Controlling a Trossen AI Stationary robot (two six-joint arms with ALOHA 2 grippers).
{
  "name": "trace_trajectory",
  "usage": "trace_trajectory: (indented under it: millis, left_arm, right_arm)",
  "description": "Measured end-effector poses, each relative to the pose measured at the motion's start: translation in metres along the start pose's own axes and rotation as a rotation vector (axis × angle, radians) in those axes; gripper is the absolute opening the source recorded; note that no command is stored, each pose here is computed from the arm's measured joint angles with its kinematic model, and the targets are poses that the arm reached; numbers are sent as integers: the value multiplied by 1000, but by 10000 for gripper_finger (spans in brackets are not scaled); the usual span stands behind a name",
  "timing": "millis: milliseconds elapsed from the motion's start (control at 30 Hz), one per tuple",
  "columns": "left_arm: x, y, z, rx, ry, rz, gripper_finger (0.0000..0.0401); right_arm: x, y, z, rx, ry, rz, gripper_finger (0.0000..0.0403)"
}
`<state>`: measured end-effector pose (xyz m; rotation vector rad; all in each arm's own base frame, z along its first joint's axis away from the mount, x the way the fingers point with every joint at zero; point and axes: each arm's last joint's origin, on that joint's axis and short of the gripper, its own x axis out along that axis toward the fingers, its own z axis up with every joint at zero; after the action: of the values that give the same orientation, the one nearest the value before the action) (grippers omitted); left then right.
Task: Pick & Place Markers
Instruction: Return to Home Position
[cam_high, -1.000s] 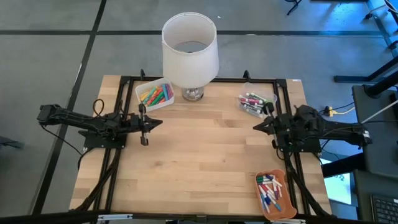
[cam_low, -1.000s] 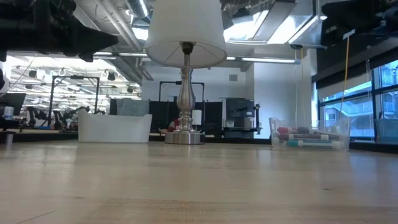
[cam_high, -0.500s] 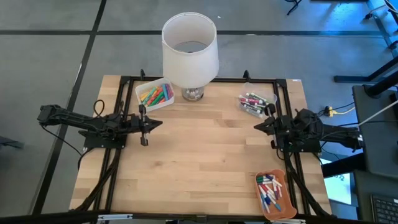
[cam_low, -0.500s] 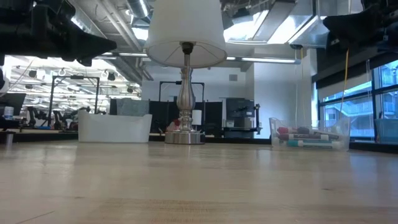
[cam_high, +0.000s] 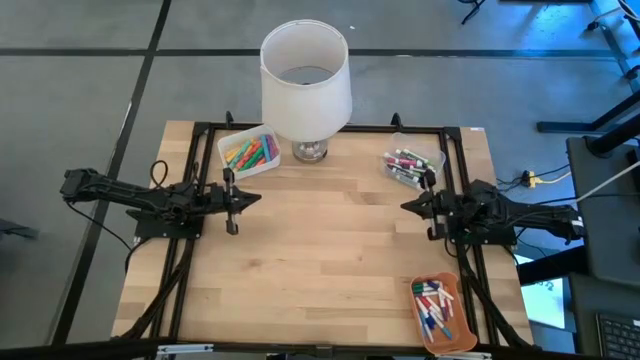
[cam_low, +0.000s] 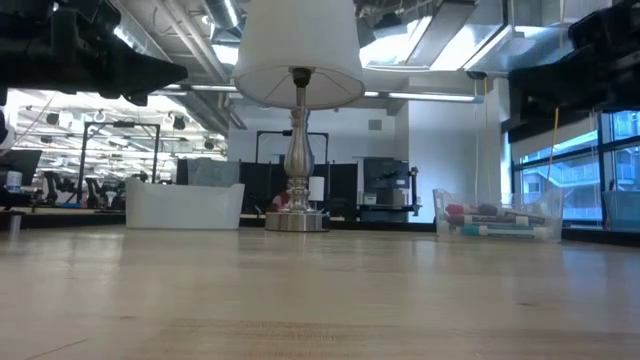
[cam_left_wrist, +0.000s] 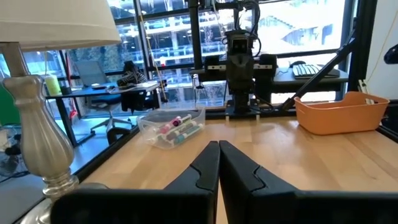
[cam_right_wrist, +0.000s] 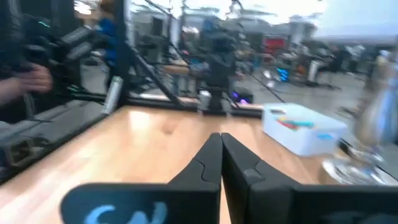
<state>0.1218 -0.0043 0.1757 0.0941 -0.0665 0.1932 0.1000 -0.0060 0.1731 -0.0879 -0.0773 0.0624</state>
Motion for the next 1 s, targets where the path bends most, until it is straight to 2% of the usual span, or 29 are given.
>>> trace_trajectory:
  millis: [67,233,433,567,767,900,1000]
  left_arm:
    - [0,0,0,12,0,4,4]
    - [1,3,-3,21,30,25,2]
    - [1,6,-10,36,95,53,8]
    - [1,7,-11,12,106,42,3]
    - [0,7,-22,39,215,35,5]
    - [0,6,-18,25,180,-7,7]
    - [0,4,-18,14,170,-82,7]
  right_arm:
    - [1,-2,-2,7,19,-50,4]
    - [2,-3,3,11,-22,-54,4]
    - [2,-3,-3,-74,36,-65,4]
    - [2,-3,-3,-87,40,-71,4]
    - [2,-2,-4,-175,56,-53,7]
    - [1,-2,-5,-206,65,-51,18]
    - [1,-2,-5,-207,64,-51,25]
